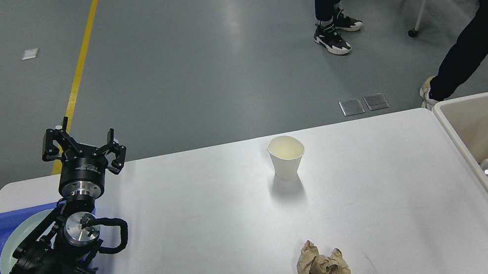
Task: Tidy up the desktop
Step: 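Move the right gripper back toward the crumpled brown paper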
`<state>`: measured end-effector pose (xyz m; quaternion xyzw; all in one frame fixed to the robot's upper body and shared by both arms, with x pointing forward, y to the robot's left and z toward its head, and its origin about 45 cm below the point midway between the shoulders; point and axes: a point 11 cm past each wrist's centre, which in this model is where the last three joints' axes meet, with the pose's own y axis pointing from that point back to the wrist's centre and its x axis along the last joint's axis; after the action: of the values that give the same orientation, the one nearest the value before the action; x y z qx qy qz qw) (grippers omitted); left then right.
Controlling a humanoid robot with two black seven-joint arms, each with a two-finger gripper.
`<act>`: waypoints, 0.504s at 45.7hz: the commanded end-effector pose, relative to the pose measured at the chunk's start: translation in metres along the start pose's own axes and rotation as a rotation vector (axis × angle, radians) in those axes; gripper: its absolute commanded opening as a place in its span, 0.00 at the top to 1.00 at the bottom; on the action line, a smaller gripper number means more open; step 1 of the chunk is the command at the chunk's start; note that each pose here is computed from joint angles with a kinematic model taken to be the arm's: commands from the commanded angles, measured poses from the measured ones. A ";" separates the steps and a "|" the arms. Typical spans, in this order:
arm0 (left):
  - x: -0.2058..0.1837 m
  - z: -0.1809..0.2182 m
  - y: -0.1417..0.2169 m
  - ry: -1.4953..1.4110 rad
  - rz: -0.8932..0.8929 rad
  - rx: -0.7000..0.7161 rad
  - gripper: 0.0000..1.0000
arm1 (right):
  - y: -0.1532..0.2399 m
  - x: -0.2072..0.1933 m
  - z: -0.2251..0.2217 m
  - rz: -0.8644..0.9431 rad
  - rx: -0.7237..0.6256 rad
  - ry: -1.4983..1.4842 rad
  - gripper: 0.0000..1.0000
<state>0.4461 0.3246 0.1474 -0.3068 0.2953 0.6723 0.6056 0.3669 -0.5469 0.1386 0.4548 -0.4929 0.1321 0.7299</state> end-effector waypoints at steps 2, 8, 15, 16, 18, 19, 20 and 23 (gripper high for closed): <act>0.000 0.000 0.000 0.002 0.000 0.000 0.02 | 0.035 0.051 -0.031 -0.186 0.110 -0.093 0.00; 0.000 0.000 0.000 0.000 0.000 0.000 0.02 | 0.083 0.084 -0.079 -0.345 0.251 -0.071 0.00; 0.000 0.000 0.000 0.000 0.001 0.000 0.02 | 0.205 0.031 -0.134 -0.673 0.456 0.102 0.00; 0.000 0.000 0.000 0.000 0.000 0.000 0.02 | 0.220 0.024 -0.139 -0.701 0.477 0.136 0.00; 0.000 0.000 0.000 0.000 0.000 0.000 0.02 | 0.243 0.015 -0.147 -0.740 0.501 0.199 0.00; 0.000 0.000 0.000 0.000 0.000 0.000 0.02 | 0.250 0.013 -0.150 -0.747 0.509 0.223 0.00; 0.000 0.000 0.000 0.000 0.000 0.000 0.02 | 0.252 0.015 -0.154 -0.742 0.515 0.237 0.00; 0.001 0.000 0.001 -0.001 0.003 0.000 0.02 | 0.256 0.013 -0.160 -0.756 0.515 0.250 0.00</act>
<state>0.4460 0.3251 0.1473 -0.3067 0.2951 0.6727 0.6052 0.3157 -0.3049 0.2654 0.7446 -0.1895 0.0250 0.6396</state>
